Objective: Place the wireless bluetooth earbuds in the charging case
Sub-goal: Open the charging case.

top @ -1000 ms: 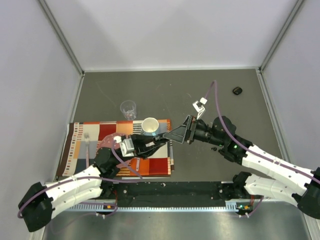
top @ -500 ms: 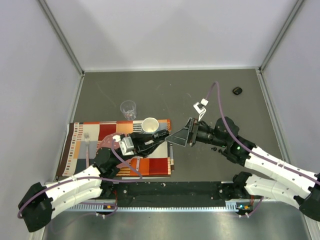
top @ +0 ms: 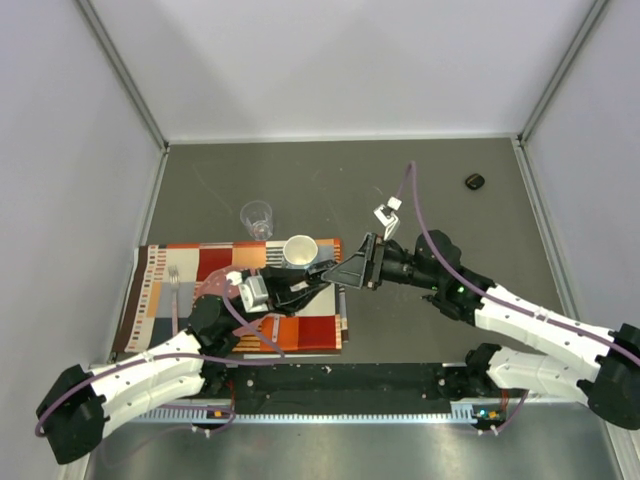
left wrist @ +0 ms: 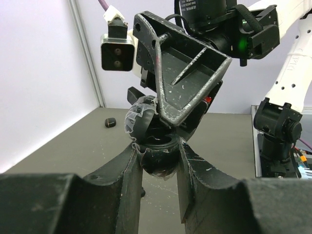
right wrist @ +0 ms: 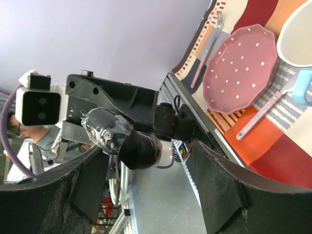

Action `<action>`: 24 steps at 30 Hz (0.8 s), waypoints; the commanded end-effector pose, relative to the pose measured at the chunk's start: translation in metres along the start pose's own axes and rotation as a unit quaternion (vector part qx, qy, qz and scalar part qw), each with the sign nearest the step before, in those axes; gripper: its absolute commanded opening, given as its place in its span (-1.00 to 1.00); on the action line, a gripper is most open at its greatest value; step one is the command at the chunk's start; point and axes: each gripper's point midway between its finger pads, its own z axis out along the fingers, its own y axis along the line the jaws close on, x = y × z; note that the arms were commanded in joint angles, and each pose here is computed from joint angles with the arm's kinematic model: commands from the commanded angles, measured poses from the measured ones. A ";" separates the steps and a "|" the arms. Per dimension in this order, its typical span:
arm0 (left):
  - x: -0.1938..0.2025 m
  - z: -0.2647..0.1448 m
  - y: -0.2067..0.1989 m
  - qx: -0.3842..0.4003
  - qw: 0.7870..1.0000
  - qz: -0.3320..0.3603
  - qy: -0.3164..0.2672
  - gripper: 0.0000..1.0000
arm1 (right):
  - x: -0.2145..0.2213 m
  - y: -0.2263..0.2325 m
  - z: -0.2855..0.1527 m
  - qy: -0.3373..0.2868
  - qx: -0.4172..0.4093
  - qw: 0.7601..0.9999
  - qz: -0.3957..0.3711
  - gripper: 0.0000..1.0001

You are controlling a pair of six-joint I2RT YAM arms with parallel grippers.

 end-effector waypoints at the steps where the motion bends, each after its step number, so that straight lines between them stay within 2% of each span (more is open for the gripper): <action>1: -0.026 0.007 -0.004 0.018 0.999 0.019 -0.036 -1.00 | -0.015 0.025 0.002 -0.026 -0.051 0.998 -0.003 0.34; 4: -0.025 0.006 -0.006 0.024 0.999 0.019 -0.035 -1.00 | -0.016 0.024 0.002 -0.031 -0.049 0.998 0.004 0.29; 11: -0.027 0.006 -0.002 0.013 0.999 0.026 -0.039 -1.00 | -0.011 0.025 0.003 -0.017 -0.058 0.998 0.010 -0.15; 18: -0.029 0.006 0.001 0.007 0.998 0.044 -0.046 -1.00 | -0.004 0.031 0.003 0.011 -0.065 0.998 0.015 -0.16; 24: -0.029 0.006 0.004 0.000 0.998 0.048 -0.047 -1.00 | -0.002 0.036 0.004 0.024 -0.076 0.997 0.018 -0.38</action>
